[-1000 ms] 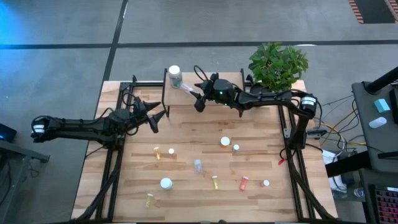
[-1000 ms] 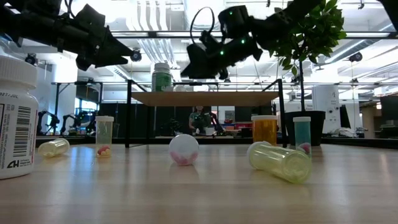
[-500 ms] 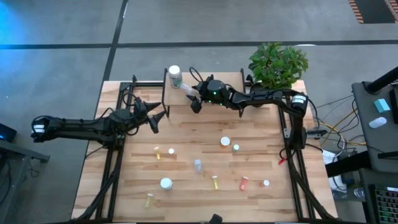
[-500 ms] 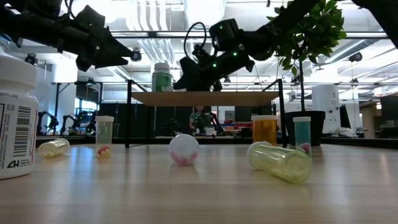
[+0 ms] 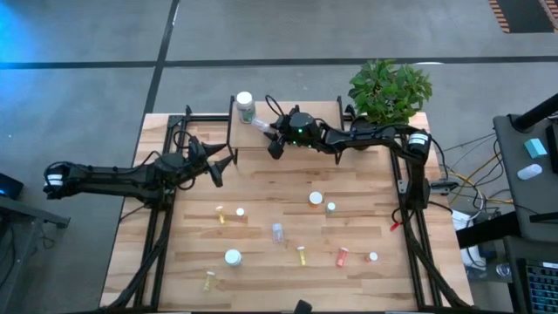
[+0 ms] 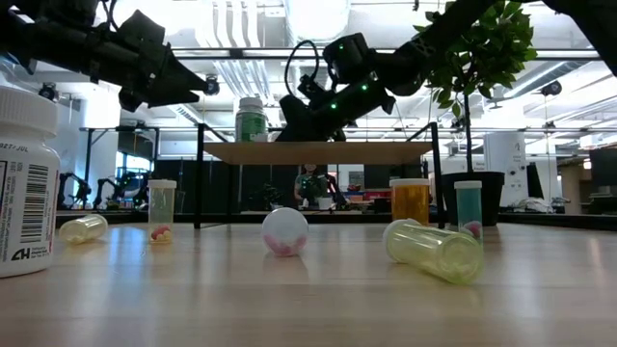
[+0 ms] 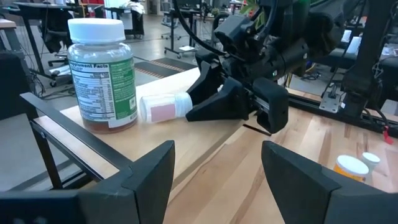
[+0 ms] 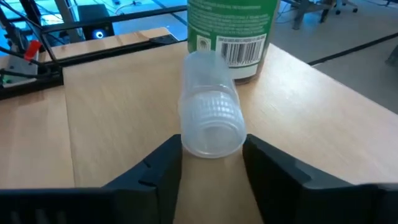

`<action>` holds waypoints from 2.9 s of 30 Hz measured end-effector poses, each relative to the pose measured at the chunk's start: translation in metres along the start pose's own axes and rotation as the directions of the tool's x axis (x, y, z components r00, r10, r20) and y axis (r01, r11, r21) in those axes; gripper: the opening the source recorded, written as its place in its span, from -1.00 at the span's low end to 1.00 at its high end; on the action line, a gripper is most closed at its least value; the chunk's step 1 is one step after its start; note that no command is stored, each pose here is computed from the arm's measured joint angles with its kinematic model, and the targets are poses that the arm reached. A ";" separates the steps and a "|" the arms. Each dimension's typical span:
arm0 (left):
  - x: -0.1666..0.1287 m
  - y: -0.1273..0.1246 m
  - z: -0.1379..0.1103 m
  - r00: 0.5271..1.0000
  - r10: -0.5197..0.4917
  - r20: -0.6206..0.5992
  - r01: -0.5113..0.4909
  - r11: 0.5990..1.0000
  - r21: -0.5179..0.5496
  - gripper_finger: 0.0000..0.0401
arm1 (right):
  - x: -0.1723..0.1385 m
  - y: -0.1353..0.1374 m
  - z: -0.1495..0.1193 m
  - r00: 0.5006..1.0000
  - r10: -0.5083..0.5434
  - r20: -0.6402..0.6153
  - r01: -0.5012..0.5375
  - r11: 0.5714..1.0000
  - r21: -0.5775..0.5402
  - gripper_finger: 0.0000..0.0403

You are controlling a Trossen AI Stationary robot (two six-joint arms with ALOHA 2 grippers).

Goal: Pick and place medicine bottles onto shelf by color
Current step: Put the transparent pill bottle on the shelf

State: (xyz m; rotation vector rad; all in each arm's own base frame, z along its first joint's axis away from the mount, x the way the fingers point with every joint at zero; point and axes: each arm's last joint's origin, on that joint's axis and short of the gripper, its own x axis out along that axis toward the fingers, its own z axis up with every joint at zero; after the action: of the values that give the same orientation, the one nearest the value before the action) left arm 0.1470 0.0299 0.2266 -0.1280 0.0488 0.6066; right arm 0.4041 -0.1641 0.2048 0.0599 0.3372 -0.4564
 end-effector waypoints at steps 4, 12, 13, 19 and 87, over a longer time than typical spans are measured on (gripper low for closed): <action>0.000 0.000 0.000 1.000 -0.004 -0.001 0.004 1.000 0.000 0.12 | 0.000 0.000 0.001 1.000 0.000 0.008 0.000 1.000 0.008 -0.33; 0.000 -0.001 0.001 1.000 -0.013 0.002 0.013 1.000 -0.002 0.12 | 0.000 0.001 0.002 1.000 0.022 0.022 -0.022 1.000 0.009 -0.26; 0.000 -0.001 0.001 1.000 -0.014 0.001 0.014 1.000 -0.001 0.12 | 0.000 0.001 0.002 0.999 0.028 0.024 -0.028 1.000 0.010 -0.23; 0.000 -0.001 0.001 1.000 -0.015 -0.003 0.015 1.000 0.000 0.12 | 0.000 0.001 0.002 0.999 0.028 0.022 -0.028 1.000 0.012 -0.11; 0.088 -0.049 0.025 0.970 0.218 -0.104 -0.046 0.591 0.805 0.12 | -0.025 0.038 0.061 0.973 0.186 -0.134 -0.194 0.980 -0.046 -0.32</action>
State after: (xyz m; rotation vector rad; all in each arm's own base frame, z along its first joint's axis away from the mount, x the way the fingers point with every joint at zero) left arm 0.2471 0.0432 0.2495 0.7209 0.5284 0.6720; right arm 0.4186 -0.1276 0.2695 0.0640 0.4671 -0.2526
